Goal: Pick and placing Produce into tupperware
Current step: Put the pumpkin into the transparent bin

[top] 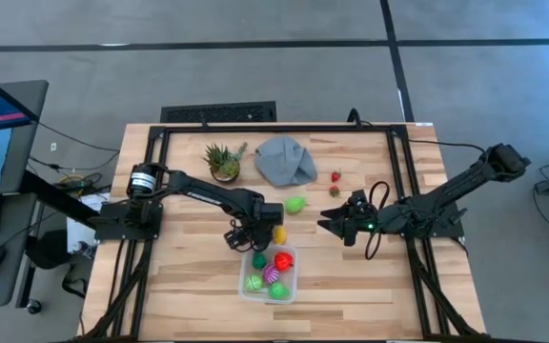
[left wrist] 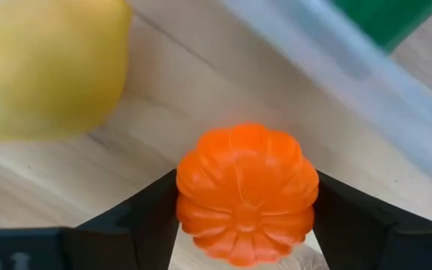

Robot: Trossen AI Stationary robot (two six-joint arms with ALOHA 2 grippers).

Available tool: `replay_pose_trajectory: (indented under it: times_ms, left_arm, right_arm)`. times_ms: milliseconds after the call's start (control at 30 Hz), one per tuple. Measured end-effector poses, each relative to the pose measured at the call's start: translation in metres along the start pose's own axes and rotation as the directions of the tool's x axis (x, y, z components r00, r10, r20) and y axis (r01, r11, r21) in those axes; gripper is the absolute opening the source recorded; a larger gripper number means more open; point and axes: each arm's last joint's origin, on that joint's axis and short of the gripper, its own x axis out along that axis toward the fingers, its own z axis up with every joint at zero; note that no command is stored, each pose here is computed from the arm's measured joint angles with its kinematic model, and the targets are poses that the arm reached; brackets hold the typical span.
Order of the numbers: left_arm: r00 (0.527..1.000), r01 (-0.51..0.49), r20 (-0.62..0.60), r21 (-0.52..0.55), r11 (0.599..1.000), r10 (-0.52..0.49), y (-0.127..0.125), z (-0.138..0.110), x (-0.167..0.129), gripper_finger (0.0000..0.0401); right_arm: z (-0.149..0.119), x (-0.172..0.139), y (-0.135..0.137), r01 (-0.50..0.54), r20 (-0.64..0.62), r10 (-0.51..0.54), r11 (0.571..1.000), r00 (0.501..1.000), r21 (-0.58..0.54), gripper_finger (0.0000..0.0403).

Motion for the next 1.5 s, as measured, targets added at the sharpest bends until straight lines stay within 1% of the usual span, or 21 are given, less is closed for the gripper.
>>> replay_pose_trajectory:
  times_ms: [100,233,367,467,633,733,1033,1167,1500]
  left_arm:
    - [1.000,0.000,0.003,-0.034,0.999,0.000,0.003,-0.004,-0.001,0.0234]
    - [0.999,-0.017,-0.028,-0.066,0.998,0.015,0.009,-0.008,-0.007,0.0234]
    - [0.999,-0.033,-0.013,-0.081,0.996,0.032,0.018,-0.009,-0.014,0.0241]
    - [0.999,-0.040,-0.001,-0.096,0.995,0.040,0.024,-0.010,-0.022,0.0236]
    - [0.999,-0.050,-0.008,-0.120,0.992,0.049,0.034,-0.014,-0.034,0.0234]
    - [0.999,-0.049,-0.006,-0.145,0.988,0.048,0.039,-0.016,-0.042,0.0240]
    - [0.997,0.002,0.077,-0.252,0.968,0.018,0.056,-0.020,-0.079,0.0235]
    - [0.993,0.040,0.115,-0.296,0.954,-0.006,0.059,-0.023,-0.090,0.0245]
    - [0.978,0.134,0.194,-0.335,0.933,-0.071,0.056,-0.022,-0.099,0.0240]
  right_arm:
    - [0.000,0.000,0.000,0.000,0.000,0.000,1.000,1.000,0.005,0.0322]
    - [0.000,0.000,0.000,0.000,0.000,0.000,1.000,1.000,0.008,0.0322]
    - [0.000,0.000,0.000,0.000,0.000,0.000,1.000,1.000,0.008,0.0322]
    - [0.000,0.000,0.000,0.000,0.000,0.000,1.000,1.000,0.008,0.0322]
    - [0.000,0.000,0.000,0.000,0.000,0.000,1.000,1.000,0.008,0.0322]
    - [0.000,0.000,0.000,0.000,0.000,0.000,1.000,1.000,0.008,0.0322]
    - [-0.001,0.000,-0.001,0.011,-0.009,-0.011,1.000,1.000,-0.001,0.0322]
    - [-0.001,0.000,-0.002,0.015,-0.011,-0.015,1.000,1.000,-0.004,0.0322]
    - [-0.002,0.000,-0.002,0.021,-0.020,-0.021,1.000,1.000,-0.012,0.0322]
